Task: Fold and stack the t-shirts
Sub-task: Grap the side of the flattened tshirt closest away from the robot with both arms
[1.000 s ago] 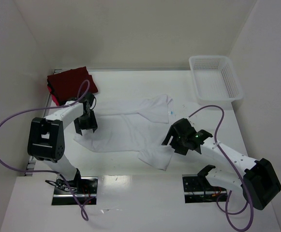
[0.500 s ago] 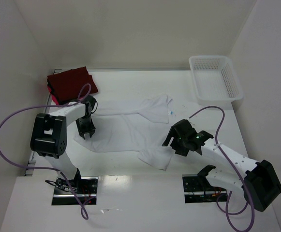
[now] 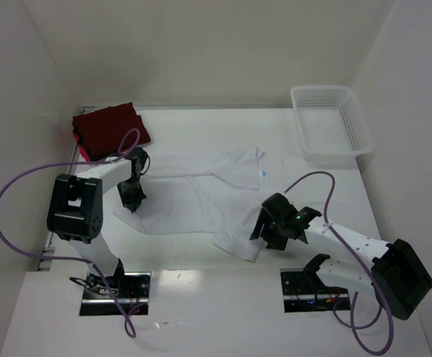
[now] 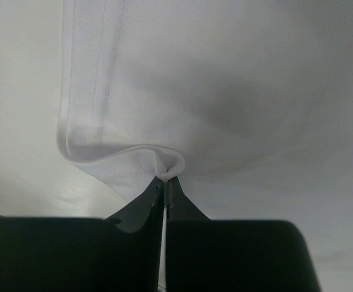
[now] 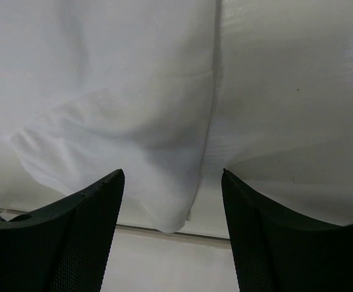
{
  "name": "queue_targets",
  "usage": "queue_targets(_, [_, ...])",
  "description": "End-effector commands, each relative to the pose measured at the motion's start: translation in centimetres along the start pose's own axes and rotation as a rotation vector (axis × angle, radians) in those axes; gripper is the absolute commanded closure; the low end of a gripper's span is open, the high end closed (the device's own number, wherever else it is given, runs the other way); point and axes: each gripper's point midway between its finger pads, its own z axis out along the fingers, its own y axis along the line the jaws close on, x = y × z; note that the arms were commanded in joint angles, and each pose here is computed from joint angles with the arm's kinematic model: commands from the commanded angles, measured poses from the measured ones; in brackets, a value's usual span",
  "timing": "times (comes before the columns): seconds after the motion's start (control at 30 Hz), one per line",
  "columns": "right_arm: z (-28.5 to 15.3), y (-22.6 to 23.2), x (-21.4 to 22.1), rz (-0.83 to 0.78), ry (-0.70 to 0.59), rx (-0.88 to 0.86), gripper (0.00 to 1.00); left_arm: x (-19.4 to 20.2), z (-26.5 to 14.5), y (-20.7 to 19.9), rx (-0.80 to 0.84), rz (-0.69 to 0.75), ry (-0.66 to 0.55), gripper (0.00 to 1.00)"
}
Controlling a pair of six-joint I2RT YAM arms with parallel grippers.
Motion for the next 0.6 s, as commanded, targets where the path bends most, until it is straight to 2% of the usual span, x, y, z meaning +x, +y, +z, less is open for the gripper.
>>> queue_targets(0.0, [0.4,0.9,0.8,-0.015,0.021,0.008,0.30,-0.6,-0.6,-0.1,0.012,-0.020,-0.019,1.00])
queue_targets(0.23, [0.5,0.6,1.9,-0.044,0.050,0.033,0.32,-1.0,-1.4,-0.2,0.036,-0.011,-0.048,1.00])
queue_targets(0.43, [1.0,0.2,3.1,-0.040,0.084,0.034,0.42,-1.5,-1.9,-0.3,0.056,-0.001,-0.072,1.00])
queue_targets(0.57, [1.8,0.2,3.7,-0.072,0.109,0.086,0.53,-1.8,-2.4,-0.4,0.073,0.003,-0.083,1.00])
